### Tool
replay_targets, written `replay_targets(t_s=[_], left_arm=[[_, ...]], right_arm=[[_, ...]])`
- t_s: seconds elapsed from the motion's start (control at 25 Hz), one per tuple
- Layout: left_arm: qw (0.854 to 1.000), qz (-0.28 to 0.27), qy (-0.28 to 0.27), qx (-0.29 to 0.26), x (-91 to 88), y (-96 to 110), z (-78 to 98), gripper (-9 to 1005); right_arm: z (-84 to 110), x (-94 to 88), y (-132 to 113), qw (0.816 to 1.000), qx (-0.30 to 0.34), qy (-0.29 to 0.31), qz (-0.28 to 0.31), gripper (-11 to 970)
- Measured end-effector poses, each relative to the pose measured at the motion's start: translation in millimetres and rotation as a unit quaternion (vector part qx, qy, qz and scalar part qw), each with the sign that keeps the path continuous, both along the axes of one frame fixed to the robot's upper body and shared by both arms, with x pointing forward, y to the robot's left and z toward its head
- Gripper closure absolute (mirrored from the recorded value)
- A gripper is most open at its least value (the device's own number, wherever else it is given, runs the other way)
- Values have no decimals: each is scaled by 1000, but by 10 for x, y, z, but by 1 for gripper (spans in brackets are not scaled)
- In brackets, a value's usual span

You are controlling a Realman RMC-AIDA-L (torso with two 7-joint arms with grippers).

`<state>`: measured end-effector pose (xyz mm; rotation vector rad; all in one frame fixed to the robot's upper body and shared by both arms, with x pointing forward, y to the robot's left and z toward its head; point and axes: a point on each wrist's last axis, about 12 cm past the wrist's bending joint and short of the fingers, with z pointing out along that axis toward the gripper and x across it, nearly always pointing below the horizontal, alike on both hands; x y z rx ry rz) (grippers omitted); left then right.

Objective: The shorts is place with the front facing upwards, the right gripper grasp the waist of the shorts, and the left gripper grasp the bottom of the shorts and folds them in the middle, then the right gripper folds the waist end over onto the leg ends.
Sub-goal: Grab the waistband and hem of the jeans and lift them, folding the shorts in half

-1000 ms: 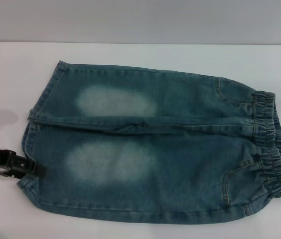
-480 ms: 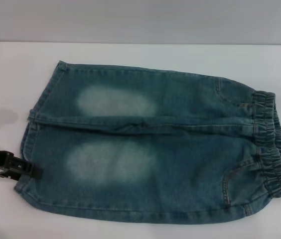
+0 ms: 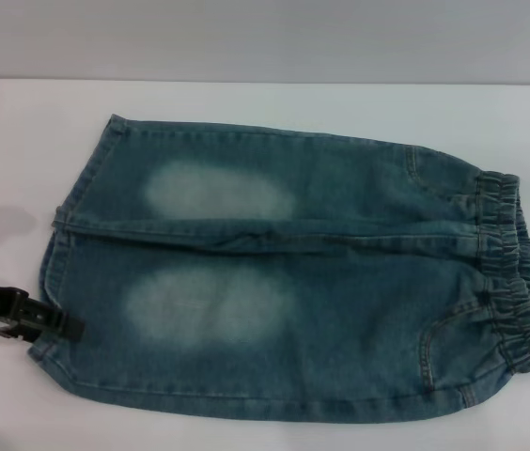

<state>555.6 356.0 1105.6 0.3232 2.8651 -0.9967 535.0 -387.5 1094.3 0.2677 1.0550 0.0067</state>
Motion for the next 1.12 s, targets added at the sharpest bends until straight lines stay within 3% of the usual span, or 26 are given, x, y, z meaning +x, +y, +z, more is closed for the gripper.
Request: replay_targets(t_s=[0.68, 1.12], left_arm=[[999, -25, -6, -23, 98, -182, 97, 233], [999, -26, 3, -20, 60, -144, 87, 233]], right_arm=[[7, 14, -20, 1000, 1, 2, -3, 352], [16, 17, -34, 1000, -1, 1, -3, 352]])
